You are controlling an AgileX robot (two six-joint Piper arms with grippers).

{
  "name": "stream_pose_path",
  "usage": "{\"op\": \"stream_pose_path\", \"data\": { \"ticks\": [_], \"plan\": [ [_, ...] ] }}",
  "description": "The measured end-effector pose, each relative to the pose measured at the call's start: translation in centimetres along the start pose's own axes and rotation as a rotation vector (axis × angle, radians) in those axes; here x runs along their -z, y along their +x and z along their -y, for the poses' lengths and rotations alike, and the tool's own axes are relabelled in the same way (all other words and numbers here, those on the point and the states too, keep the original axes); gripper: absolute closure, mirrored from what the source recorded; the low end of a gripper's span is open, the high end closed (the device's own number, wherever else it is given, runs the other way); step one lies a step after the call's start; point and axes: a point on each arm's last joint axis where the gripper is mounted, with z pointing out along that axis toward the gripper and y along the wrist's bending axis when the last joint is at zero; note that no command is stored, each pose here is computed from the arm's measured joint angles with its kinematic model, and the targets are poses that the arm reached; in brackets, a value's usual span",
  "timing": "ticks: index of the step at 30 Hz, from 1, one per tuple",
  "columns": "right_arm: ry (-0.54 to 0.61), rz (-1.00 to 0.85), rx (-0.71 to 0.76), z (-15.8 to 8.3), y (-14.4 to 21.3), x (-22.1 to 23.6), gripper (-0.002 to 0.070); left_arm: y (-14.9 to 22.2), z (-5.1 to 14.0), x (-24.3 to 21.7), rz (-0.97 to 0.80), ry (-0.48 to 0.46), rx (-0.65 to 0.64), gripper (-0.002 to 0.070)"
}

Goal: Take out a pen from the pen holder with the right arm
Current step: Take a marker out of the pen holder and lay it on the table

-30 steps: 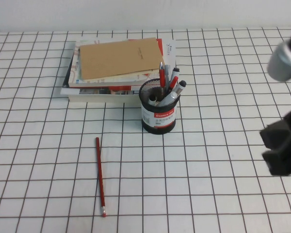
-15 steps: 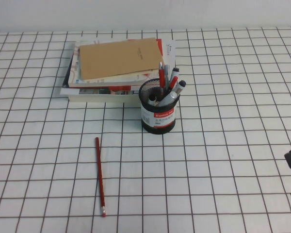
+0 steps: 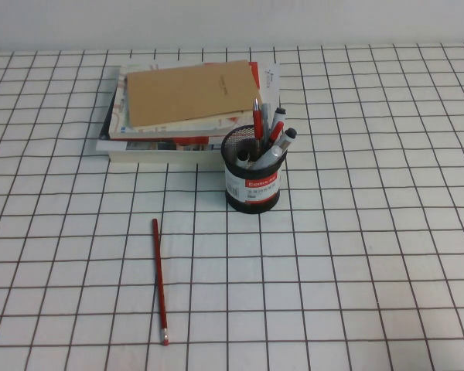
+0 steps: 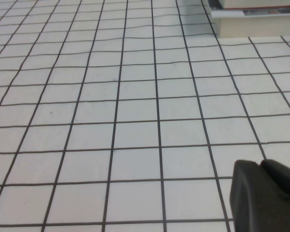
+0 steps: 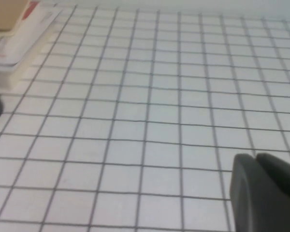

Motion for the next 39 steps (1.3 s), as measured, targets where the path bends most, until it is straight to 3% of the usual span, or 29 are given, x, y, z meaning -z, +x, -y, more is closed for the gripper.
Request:
{"op": "stream_pose_path", "data": {
  "ticks": [8, 12, 17, 28, 39],
  "plan": [
    [0.180, 0.199, -0.049, 1.3, 5.7, 2.2, 0.0692, 0.0, 0.0, 0.0, 0.000, 0.000, 0.000, 0.0679],
    [0.198, 0.293, -0.064, 1.3, 5.8, 3.2, 0.0692, 0.0, 0.0, 0.0, 0.000, 0.000, 0.000, 0.0679],
    [0.216, 0.253, -0.082, 1.4, 6.3, 3.3, 0.0692, 0.0, 0.0, 0.0, 0.000, 0.000, 0.000, 0.0679],
    [0.205, 0.219, -0.105, 1.4, 6.7, 3.2, 0.0692, 0.0, 0.0, 0.0, 0.000, 0.000, 0.000, 0.0679],
    [0.078, 0.058, -0.032, 0.3, 8.0, 2.8, 0.0692, 0.0, 0.0, 0.0, 0.000, 0.000, 0.000, 0.0679]
  ]
}}
